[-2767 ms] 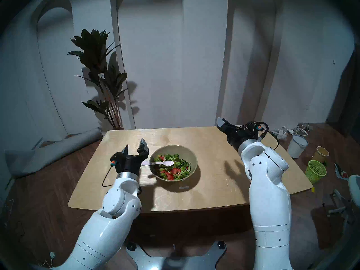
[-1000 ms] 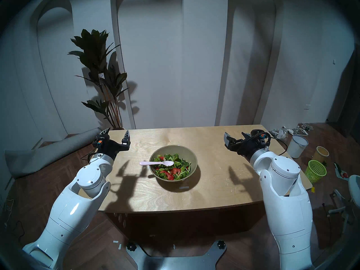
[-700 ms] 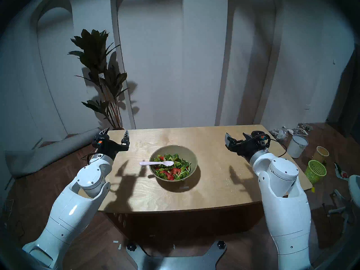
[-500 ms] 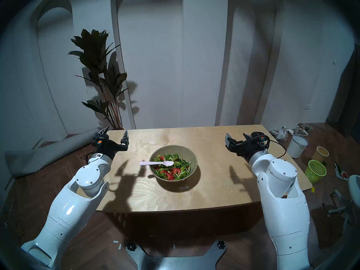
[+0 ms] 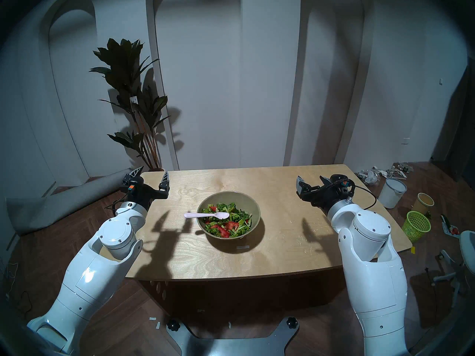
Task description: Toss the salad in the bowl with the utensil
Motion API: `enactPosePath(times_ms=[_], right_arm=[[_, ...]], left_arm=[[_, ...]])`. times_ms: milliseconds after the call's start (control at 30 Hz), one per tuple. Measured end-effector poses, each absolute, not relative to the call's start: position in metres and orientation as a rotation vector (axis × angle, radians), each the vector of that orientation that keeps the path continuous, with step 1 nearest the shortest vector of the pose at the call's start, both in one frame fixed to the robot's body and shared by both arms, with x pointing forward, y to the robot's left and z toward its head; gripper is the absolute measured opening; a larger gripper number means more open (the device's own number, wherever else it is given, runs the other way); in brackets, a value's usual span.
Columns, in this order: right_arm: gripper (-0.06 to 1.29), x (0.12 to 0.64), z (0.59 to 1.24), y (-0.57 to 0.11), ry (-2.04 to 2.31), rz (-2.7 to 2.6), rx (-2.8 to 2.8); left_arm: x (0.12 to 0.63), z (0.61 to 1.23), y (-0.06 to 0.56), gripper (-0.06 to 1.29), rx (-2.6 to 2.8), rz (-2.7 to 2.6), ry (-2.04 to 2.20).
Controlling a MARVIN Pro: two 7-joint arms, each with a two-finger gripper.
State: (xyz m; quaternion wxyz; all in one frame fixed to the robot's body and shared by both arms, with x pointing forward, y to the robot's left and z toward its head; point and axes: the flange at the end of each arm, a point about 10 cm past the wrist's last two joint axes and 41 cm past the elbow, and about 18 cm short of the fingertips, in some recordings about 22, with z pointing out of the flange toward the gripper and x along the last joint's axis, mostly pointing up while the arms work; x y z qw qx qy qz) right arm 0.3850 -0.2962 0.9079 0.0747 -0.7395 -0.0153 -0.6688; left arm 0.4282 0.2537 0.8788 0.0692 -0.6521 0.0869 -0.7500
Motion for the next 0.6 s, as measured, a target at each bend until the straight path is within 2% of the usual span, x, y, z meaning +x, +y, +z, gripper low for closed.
enactPosePath(times_ms=[600], right_arm=[[1.22,0.3848,0.9075,-0.2965,-0.046,-2.007,-2.215]], left_arm=[[0.4283,0.879,0.2541,1.21,-1.959,-2.257,0.262]])
